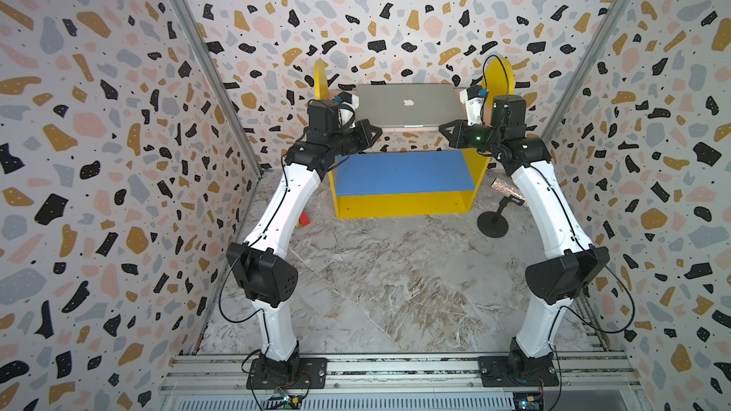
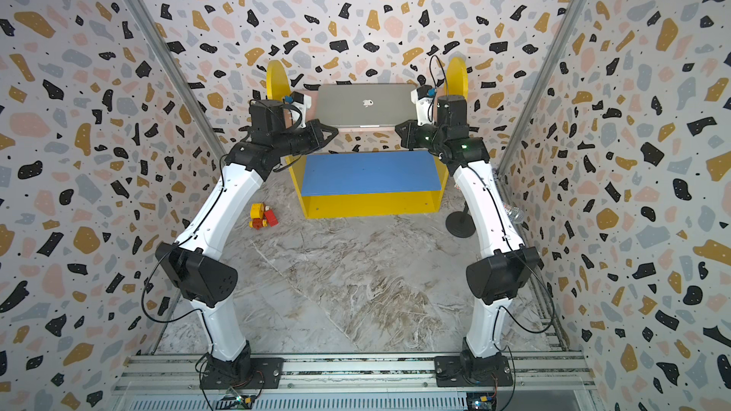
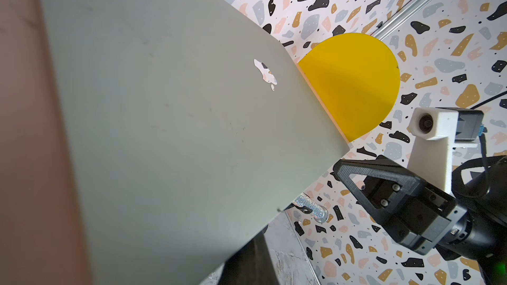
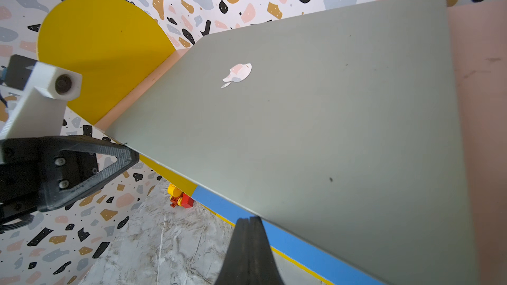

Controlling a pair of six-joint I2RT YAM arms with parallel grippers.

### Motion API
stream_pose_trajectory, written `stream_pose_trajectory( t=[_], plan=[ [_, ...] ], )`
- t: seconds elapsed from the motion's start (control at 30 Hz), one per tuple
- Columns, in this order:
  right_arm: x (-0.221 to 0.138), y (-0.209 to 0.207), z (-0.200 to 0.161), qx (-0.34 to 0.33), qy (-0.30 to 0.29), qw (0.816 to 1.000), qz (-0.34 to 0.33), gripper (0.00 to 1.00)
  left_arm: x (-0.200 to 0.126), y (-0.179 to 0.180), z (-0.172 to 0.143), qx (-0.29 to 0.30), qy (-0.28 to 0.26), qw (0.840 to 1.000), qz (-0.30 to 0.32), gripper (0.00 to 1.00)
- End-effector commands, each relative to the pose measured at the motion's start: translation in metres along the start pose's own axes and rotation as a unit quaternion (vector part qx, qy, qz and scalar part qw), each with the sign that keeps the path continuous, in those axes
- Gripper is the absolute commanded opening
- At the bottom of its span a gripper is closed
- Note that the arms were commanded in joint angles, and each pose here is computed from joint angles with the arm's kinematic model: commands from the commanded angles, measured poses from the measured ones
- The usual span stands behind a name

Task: Close the laptop lid and set it aside
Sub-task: Place the laptop on the shelf.

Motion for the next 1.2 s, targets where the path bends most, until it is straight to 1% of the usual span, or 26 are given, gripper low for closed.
stream_pose_trajectory(
  t=[0.0,0.1,0.3,0.43,0.5,0.6,0.67,0.73,0.77,0.83,0.93,1.0,1.07,1.1,1.13,1.17],
  plan=[
    [-0.006,0.006,0.016,-0.018,-0.028,0.999,0.000,0.00,-0.008,-0.001,0.028,0.023,-0.048,0.999,0.002,0.00],
    [-0.010,0.009,0.017,-0.018,-0.029,0.999,0.002,0.00,-0.011,-0.004,0.028,0.021,-0.049,0.999,-0.003,0.00],
    [-0.029,0.021,0.019,-0.023,-0.039,0.999,0.009,0.00,-0.031,-0.018,0.033,0.023,-0.061,0.998,-0.007,0.00],
    [-0.047,0.026,0.012,-0.029,-0.040,0.999,0.005,0.01,-0.046,-0.024,0.028,0.022,-0.059,0.998,-0.001,0.00],
    [-0.058,0.026,0.004,-0.034,-0.039,0.999,-0.003,0.04,-0.057,-0.028,0.023,0.024,-0.061,0.998,0.005,0.00],
    [-0.075,0.026,-0.008,-0.045,-0.041,0.998,-0.013,0.11,-0.074,-0.032,0.017,0.026,-0.065,0.997,0.015,0.00],
    [-0.088,0.027,-0.016,-0.055,-0.046,0.997,-0.020,0.19,-0.086,-0.035,0.012,0.028,-0.066,0.997,0.024,0.00],
    [-0.101,0.025,-0.028,-0.061,-0.050,0.996,-0.029,0.30,-0.099,-0.035,0.004,0.030,-0.067,0.997,0.035,0.00],
    [-0.107,0.023,-0.033,-0.064,-0.054,0.996,-0.034,0.36,-0.105,-0.036,0.000,0.031,-0.068,0.996,0.041,0.02],
    [-0.116,0.018,-0.049,-0.067,-0.056,0.995,-0.041,0.48,-0.118,-0.035,-0.010,0.036,-0.071,0.995,0.052,0.07],
    [-0.129,0.007,-0.072,-0.073,-0.062,0.994,-0.059,0.68,-0.138,-0.030,-0.028,0.049,-0.077,0.993,0.081,0.19],
    [-0.136,-0.002,-0.088,-0.075,-0.066,0.992,-0.073,0.81,-0.153,-0.025,-0.039,0.063,-0.087,0.989,0.105,0.29],
    [-0.144,-0.008,-0.103,-0.079,-0.071,0.991,-0.082,0.98,-0.167,-0.020,-0.049,0.074,-0.104,0.984,0.126,0.40],
    [-0.147,-0.011,-0.111,-0.082,-0.074,0.990,-0.085,0.99,-0.172,-0.016,-0.056,0.079,-0.108,0.981,0.138,0.47],
    [-0.149,-0.016,-0.120,-0.085,-0.075,0.990,-0.088,1.00,-0.180,-0.015,-0.060,0.088,-0.117,0.978,0.148,0.56],
    [-0.151,-0.021,-0.130,-0.087,-0.075,0.989,-0.092,1.00,-0.184,-0.009,-0.067,0.093,-0.119,0.976,0.159,0.77]
  ],
)
Point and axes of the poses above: each gripper's point midway between its finger pads, its own x axis out along the fingers, its own y axis along the line the jaws close on, z = x × y, the point moved 1 cm from there along -x, back along the fingers, and after that the axes turned 12 degrees about x, right-handed, at the moved point
